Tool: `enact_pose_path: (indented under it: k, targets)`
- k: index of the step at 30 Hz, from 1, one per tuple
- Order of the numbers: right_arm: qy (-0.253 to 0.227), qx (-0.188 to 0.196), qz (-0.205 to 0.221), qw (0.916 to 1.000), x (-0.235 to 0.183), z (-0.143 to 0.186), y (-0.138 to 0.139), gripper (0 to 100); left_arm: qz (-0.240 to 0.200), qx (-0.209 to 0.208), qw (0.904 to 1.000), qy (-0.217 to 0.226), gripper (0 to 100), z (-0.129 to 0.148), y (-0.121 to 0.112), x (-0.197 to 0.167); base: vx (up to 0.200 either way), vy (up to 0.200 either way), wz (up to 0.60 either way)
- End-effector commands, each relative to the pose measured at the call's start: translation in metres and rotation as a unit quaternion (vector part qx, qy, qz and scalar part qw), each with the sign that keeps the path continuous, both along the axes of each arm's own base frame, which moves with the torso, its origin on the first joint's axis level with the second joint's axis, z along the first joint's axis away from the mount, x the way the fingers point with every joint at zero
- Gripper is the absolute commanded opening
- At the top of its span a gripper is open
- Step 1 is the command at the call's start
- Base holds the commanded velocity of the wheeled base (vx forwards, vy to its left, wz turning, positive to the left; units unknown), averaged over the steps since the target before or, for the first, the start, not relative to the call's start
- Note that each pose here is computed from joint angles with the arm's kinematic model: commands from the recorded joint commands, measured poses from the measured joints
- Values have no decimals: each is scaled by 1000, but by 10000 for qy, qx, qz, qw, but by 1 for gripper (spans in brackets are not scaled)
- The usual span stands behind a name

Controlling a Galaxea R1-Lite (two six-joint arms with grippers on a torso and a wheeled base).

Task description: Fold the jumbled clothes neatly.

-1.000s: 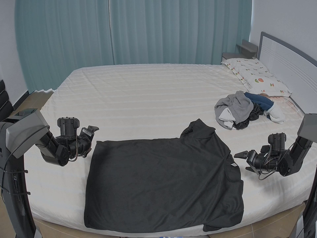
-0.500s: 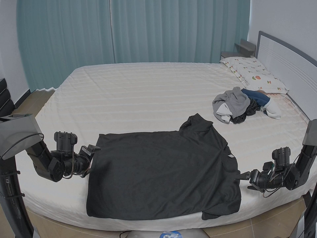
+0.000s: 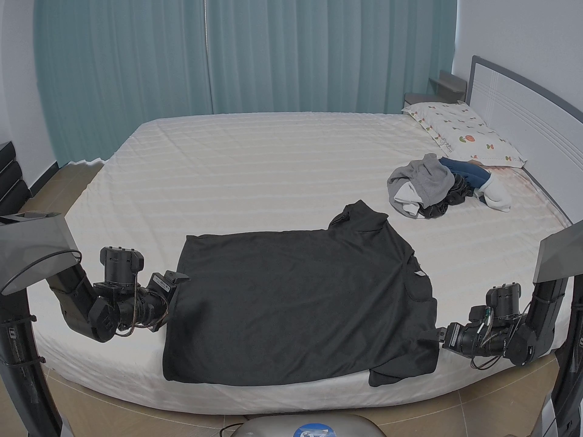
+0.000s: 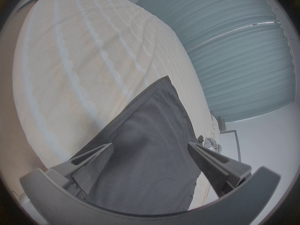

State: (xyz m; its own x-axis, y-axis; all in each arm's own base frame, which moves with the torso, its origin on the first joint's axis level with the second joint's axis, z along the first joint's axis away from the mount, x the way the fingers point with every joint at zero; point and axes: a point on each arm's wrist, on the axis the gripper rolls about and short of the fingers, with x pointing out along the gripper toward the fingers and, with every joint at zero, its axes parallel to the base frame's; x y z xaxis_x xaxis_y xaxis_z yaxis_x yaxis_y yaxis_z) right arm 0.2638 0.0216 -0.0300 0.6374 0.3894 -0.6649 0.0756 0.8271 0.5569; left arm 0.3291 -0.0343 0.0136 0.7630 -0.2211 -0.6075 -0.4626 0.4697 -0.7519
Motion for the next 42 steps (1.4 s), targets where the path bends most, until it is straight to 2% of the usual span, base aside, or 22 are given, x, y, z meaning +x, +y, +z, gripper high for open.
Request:
enact_pose_path:
  k: [1,8,14,22,29,32,37,38,42]
  targets:
    - [299,-83,34,9995,-7,-16,2,0,-4,4,10000,29,100,-2,0,-1,0,0,0]
    - [354,-162,-92,9992,-23,-6,-9,0,-4,4,10000,29,100,-2,0,-1,0,0,0]
    - [371,-427,67,9984,-37,-4,-19,0,-4,4,10000,29,100,-2,0,-1,0,0,0]
    - [199,-400,73,9990,-40,7,-21,0,-123,110,9998,76,100,-3,-3,-3,0,0,0]
    - [335,-563,276,9975,-46,2,-22,0,-774,838,9926,406,100,-17,-2,-32,0,0,0]
    - [375,-569,290,9973,-47,0,-22,0,-1202,1211,9836,576,100,-26,-7,-46,0,0,0]
    - [439,-570,322,9969,-48,-3,-21,0,-1561,1447,9745,710,100,-31,-16,-58,0,0,0]
    - [474,-572,345,9966,-47,-5,-20,100,-1565,1503,9735,728,100,-32,-17,-59,0,0,0]
    - [426,-570,363,9968,-46,-5,-20,100,-1552,1637,9710,788,100,-37,-18,-60,0,0,0]
